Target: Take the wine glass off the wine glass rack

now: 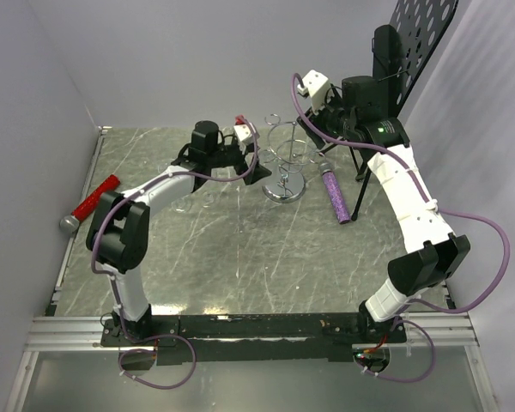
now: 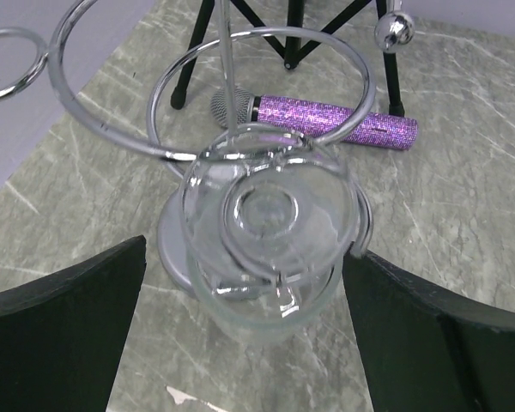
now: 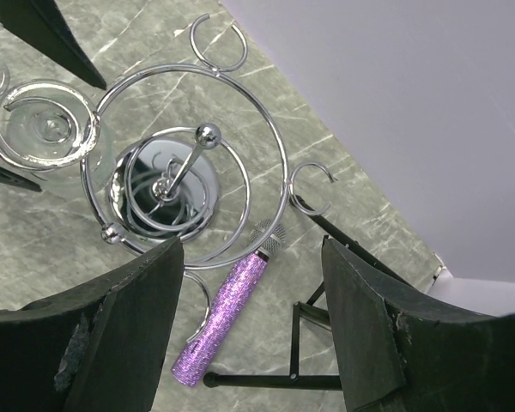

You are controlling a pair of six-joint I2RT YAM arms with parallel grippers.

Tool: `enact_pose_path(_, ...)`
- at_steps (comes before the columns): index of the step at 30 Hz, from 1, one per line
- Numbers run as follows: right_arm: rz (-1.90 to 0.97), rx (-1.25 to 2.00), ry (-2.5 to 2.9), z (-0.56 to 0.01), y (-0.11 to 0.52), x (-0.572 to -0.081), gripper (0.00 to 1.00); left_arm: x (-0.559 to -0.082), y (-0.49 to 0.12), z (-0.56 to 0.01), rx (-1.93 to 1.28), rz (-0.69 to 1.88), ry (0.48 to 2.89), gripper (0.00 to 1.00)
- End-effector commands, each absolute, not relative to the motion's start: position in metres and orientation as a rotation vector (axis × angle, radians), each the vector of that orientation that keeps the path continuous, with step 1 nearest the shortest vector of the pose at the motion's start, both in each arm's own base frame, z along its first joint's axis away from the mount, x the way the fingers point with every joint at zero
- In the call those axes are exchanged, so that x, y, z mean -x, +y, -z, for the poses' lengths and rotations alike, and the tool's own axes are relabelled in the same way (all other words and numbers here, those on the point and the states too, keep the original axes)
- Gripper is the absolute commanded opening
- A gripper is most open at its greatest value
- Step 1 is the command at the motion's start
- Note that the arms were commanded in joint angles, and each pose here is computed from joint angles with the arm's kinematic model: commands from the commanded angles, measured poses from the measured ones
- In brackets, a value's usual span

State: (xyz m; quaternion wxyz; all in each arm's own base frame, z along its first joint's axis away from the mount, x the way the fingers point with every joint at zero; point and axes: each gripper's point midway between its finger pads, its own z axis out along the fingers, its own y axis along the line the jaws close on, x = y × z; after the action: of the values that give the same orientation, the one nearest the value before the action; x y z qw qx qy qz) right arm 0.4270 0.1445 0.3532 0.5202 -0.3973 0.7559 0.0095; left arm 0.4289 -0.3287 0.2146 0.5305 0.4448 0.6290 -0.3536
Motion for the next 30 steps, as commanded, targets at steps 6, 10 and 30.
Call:
enact_pose_path(6, -0.035, 0.933, 1.765, -0.373, 0.146, -0.416, 0.72, -0.427, -0.347, -0.224, -1.12, 0.848, 1.434, 1.0)
enact_pose_path(10, -0.029, 0.931, 1.768, -0.373, 0.144, -0.415, 0.72, -0.423, -0.348, -0.224, -1.135, 0.858, 1.424, 0.98)
enact_pose_path(30, 0.009, 0.953, 1.779, -0.373, 0.138, -0.41, 0.72, -0.406, -0.35, -0.224, -1.175, 0.92, 1.397, 0.36)
